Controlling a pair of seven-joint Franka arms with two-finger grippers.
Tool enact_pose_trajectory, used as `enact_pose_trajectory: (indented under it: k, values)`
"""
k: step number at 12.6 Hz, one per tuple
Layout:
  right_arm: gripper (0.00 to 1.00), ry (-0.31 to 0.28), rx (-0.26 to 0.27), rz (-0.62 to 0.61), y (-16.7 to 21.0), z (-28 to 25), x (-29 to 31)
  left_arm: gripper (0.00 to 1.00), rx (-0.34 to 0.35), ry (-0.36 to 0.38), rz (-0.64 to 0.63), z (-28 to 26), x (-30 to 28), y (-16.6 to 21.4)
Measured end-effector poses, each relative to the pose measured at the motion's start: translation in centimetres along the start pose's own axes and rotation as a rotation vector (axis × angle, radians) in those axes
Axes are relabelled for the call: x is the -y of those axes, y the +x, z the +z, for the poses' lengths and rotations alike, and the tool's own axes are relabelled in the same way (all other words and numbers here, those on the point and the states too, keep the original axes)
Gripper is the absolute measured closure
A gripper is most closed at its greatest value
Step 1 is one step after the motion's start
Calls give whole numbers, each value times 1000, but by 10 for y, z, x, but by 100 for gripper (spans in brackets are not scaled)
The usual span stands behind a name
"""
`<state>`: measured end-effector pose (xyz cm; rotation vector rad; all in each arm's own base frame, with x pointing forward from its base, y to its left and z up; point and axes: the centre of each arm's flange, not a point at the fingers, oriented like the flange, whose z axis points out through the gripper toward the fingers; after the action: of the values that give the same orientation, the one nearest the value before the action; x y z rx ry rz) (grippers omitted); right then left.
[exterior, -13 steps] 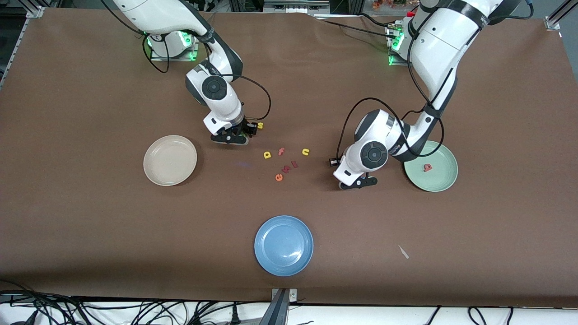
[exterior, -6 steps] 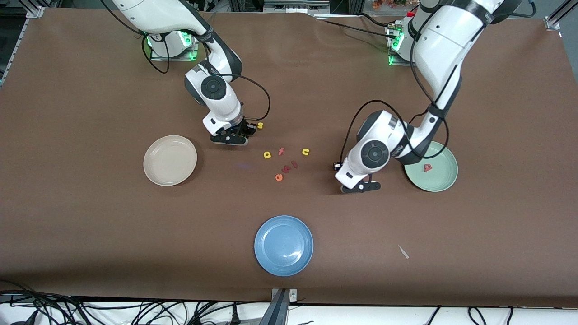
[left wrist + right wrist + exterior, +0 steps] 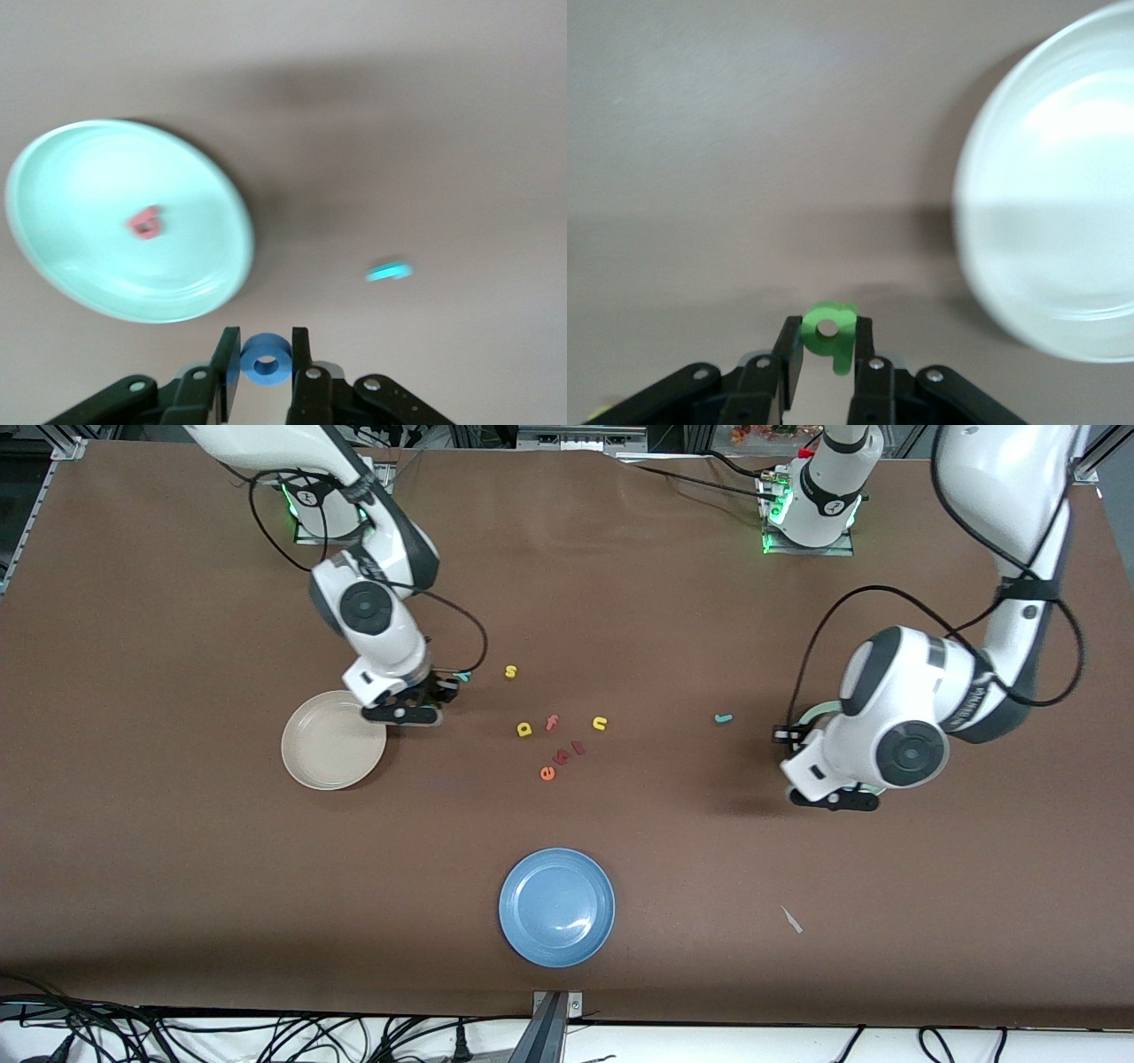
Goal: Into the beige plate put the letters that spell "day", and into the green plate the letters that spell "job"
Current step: 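Drop the 9 on the cream plate while the left gripper drops the ring on green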
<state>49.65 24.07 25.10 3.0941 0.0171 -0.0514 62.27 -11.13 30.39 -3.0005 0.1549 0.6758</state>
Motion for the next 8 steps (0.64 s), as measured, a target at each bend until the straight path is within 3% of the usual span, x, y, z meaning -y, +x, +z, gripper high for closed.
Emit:
enact_pose_trajectory:
  k: [3,6,8]
  values:
    - [73,-28,13,-100,18,-24,-60,75,96,8,45,55,44,6]
    - [73,-37,24,-165,32,-21,-113,75,125,-19,50,84,66,9]
    - [73,-39,28,-175,34,-19,-123,57,124,-27,44,89,73,8]
